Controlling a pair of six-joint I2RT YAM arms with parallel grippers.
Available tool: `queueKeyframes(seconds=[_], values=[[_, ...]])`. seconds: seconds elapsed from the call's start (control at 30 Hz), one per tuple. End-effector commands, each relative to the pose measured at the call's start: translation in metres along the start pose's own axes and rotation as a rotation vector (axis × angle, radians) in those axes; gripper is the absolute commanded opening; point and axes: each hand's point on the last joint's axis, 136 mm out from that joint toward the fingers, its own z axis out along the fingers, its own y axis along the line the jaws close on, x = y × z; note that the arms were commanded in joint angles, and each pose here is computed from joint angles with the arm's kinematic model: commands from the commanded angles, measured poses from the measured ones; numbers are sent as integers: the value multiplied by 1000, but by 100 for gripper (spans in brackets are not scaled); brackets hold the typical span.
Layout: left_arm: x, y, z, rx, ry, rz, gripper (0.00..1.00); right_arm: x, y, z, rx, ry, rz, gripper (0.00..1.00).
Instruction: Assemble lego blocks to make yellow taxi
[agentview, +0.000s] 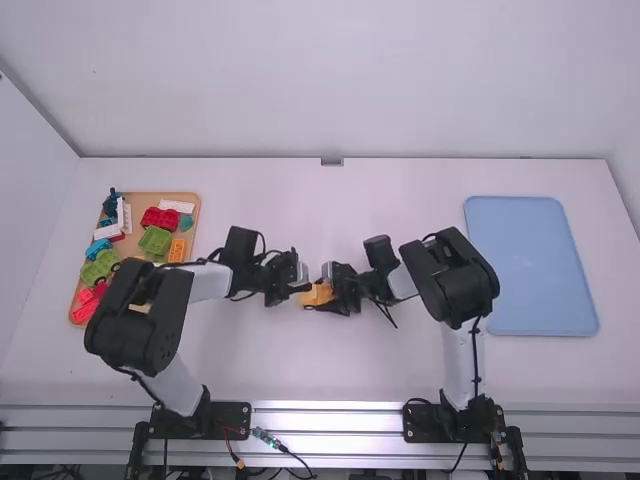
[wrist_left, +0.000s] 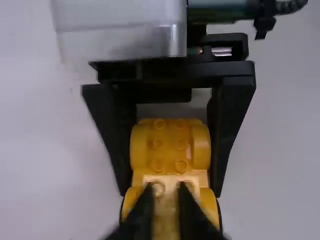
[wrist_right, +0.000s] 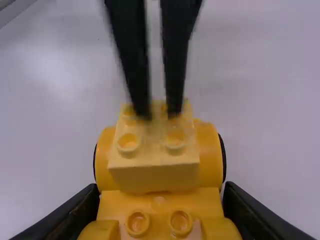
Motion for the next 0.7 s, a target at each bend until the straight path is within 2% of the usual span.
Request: queueKeyframes(seconds=[0.0,0.67], values=[[-12,3,-5,-3,-35,21,2,7,-3,1,12,20,22,63],[4,-8,1,4,-1,24,2,7,-4,1,14,19,19,63]])
